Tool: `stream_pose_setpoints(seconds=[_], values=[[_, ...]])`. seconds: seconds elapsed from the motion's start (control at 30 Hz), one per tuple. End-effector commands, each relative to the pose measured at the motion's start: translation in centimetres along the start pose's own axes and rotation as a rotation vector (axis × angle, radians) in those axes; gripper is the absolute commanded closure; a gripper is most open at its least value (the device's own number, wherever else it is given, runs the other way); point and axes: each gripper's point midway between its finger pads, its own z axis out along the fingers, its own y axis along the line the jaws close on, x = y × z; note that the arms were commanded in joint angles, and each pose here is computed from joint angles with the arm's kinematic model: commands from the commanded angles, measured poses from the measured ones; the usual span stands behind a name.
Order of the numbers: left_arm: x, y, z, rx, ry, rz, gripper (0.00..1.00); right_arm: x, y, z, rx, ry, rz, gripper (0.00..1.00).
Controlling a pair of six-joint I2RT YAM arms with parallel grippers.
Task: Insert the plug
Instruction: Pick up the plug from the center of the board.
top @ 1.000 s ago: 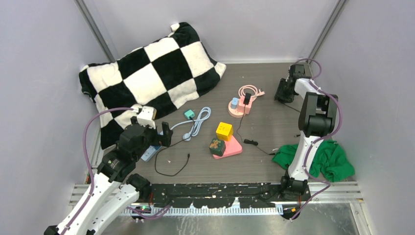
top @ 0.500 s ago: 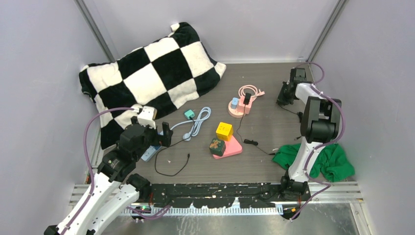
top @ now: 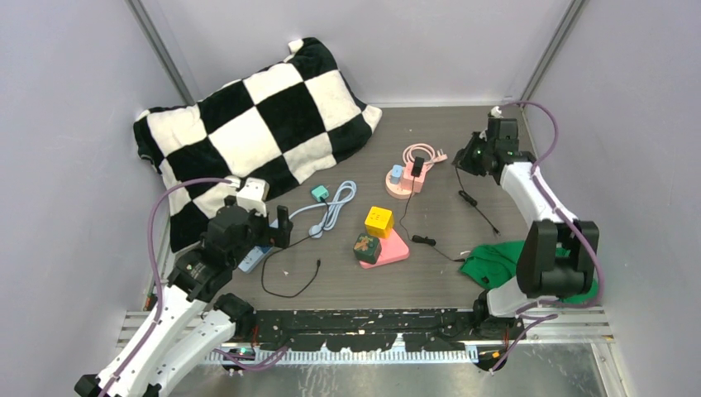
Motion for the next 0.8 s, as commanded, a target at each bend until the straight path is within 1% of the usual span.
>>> stream_pose_setpoints(seconds=[0.0,0.07,0.2,0.3,0.4,0.47,0.53,0.7,0.77], values=[[-1.7,-0.6,-0.5,0.024,-0.033,-0.024,0.00,0.8,7.1,-4.2,-0.209,-0.084,-0.077,0.99],[-1.6,-0.9,-0.3,0.035,-0.018,-0.032,0.00,2.0,10.0,-6.3,-0.296,-0.108,-0.129,0.99],[-1.5,-1.5,-0.1,0.047,0.007,-0.070,0.00,3.8,13.5,-9.8,-0.405,-0.157,-0.195,0.99],[-1.7,-2.3,0.1,0.066,0.036,-0.130,0.01,4.8,15.3,-12.3,-0.467,-0.193,-0.235,0.99],[-2.0,-4.3,0.0,0.148,0.074,-0.209,0.03,6.4,17.1,-14.4,-0.578,-0.211,-0.274,0.98],[-2.5,-6.2,0.0,0.228,0.100,-0.276,0.04,7.8,18.2,-15.4,-0.658,-0.207,-0.317,0.98],[-3.3,-7.3,-0.2,0.274,0.110,-0.320,0.05,9.1,19.0,-16.1,-0.705,-0.197,-0.356,0.97],[-5.8,-9.0,-1.0,0.342,0.116,-0.402,0.07,12.1,21.6,-18.6,-0.805,-0.190,-0.440,0.96],[-6.7,-9.7,-1.2,0.364,0.113,-0.459,0.08,13.1,22.8,-19.6,-0.841,-0.191,-0.470,0.96]])
